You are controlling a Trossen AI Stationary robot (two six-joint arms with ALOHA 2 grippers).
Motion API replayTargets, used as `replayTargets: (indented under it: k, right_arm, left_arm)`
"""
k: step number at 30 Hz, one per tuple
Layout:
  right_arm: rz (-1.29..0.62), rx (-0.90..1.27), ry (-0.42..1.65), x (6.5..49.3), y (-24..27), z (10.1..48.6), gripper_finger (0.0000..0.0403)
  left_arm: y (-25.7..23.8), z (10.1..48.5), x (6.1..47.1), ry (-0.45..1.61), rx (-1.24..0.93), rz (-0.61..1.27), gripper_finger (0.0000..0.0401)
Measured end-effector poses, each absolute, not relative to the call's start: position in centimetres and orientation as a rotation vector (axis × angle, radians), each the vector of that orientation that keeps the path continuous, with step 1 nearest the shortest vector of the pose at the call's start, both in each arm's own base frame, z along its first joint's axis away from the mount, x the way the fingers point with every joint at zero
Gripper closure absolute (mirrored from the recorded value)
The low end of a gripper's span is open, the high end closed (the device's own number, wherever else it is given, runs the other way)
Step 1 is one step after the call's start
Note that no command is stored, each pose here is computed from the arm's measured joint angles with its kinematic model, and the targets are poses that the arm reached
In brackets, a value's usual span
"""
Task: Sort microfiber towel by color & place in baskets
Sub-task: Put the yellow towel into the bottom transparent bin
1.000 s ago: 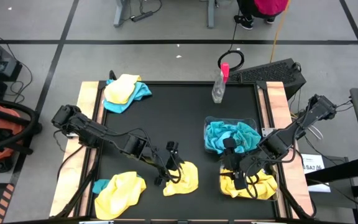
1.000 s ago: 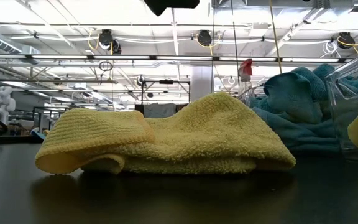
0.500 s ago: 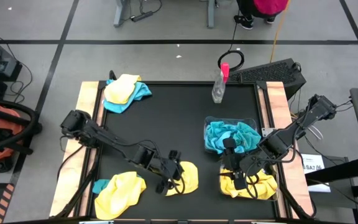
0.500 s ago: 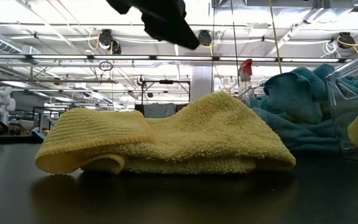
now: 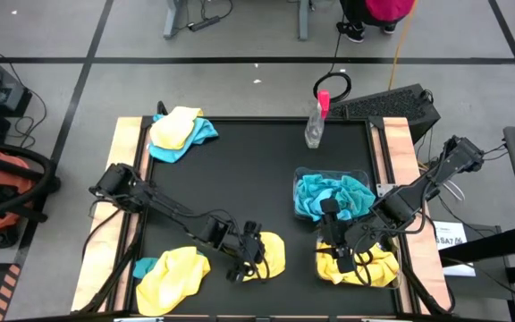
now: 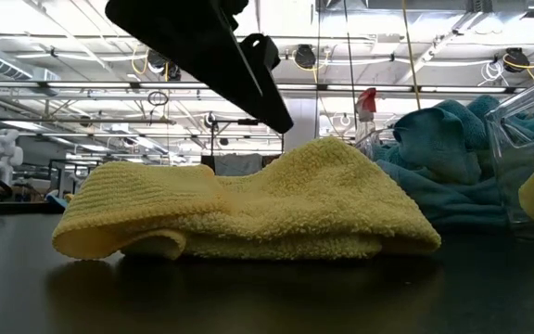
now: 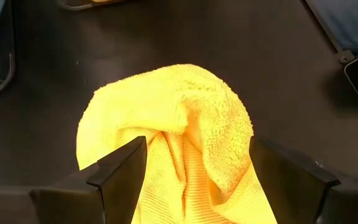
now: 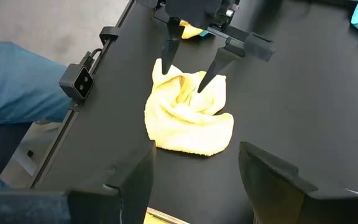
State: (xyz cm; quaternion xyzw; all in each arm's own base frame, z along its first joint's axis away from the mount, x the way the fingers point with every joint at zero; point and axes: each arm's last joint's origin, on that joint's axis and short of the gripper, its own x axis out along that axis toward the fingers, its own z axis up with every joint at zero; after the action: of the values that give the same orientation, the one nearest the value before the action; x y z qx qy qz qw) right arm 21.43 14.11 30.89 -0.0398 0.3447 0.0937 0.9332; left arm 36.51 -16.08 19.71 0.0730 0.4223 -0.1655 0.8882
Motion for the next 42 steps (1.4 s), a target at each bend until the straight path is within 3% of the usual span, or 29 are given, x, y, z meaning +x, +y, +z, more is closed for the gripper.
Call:
replayTargets:
  k: [16, 38, 42]
  right_arm:
    - [0.189, -0.094, 0.731, 21.8, 14.4, 30.3, 0.0183]
    - [0.251, -0.119, 0.718, 21.8, 16.4, 29.6, 0.0183]
    - [0.25, -0.117, 0.716, 21.8, 16.4, 29.6, 0.0183]
  left_arm:
    - [-16.4, 18.6, 36.9, 0.887, 0.109, -0.313, 0.0111]
    - [-16.4, 12.8, 38.4, 0.987, 0.092, -0.239, 0.0111]
    - [-16.4, 12.4, 38.6, 0.986, 0.077, -0.226, 0.0128]
